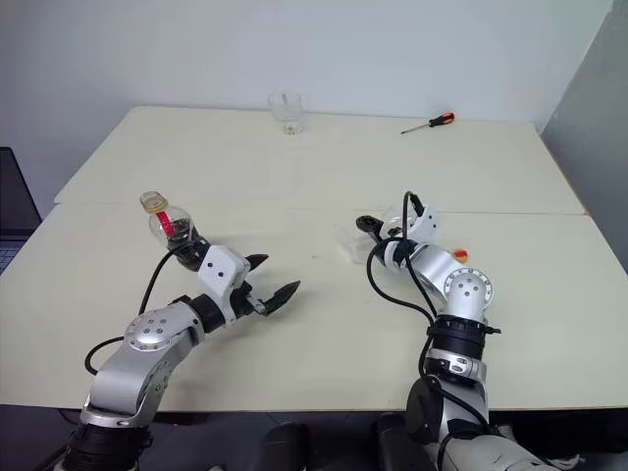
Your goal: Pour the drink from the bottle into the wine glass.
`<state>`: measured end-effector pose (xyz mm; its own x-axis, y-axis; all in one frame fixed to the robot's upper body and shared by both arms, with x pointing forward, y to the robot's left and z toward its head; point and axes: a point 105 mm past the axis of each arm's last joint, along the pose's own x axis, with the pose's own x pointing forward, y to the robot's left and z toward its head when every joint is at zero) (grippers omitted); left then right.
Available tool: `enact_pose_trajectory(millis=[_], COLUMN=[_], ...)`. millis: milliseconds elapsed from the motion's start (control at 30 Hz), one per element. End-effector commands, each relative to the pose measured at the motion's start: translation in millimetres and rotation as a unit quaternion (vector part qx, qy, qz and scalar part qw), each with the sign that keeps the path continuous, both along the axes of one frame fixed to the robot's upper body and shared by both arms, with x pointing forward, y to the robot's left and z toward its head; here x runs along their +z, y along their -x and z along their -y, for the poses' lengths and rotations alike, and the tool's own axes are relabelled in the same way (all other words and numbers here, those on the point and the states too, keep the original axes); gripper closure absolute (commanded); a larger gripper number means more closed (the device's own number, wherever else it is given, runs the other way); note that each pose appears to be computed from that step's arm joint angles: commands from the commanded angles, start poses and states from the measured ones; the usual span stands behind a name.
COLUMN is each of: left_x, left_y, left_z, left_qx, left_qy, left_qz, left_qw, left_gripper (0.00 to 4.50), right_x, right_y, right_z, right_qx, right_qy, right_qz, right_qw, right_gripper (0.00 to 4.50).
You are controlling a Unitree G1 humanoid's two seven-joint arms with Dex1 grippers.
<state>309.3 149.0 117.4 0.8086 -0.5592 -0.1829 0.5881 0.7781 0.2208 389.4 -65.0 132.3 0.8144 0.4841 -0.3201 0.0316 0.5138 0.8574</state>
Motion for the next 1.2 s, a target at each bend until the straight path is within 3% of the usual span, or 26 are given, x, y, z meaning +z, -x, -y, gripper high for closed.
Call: enact_pose_trajectory(millis=[33, 467, 600, 933, 1067, 1200], left_x=[13, 14, 15, 17, 18, 19], left_y=[3, 6, 6, 3, 2, 0], left_z=[7, 12, 11, 12, 13, 13], left_qx=[-0.011, -0.009, -0.007, -0.006, -0.006, -0.004], left_qy=[0.0, 0.001, 0.0, -0.003, -0.003, -0.002], left_qz=[0.027, 0.027, 0.027, 0.028, 0.029, 0.033], left_qw=[1.0, 1.0, 1.0, 1.0, 1.0, 0.999], left_gripper=[0.05, 0.05, 0.0, 0.0, 0.0, 0.0], right_x=[26, 17, 17, 21, 41, 60], right_y=[0, -22, -25, -26, -26, -30], right_z=[-44, -38, -38, -36, -42, -45], right_qx=[0.039, -0.008, -0.012, -0.007, 0.022, 0.03], right_qy=[-0.057, -0.069, -0.07, -0.037, 0.054, 0.144], right_qz=[0.033, 0.028, 0.031, 0.062, 0.153, 0.249], right_qw=[0.997, 0.997, 0.997, 0.997, 0.987, 0.957], right_gripper=[0.0, 0.0, 0.91, 4.33, 4.39, 4.39])
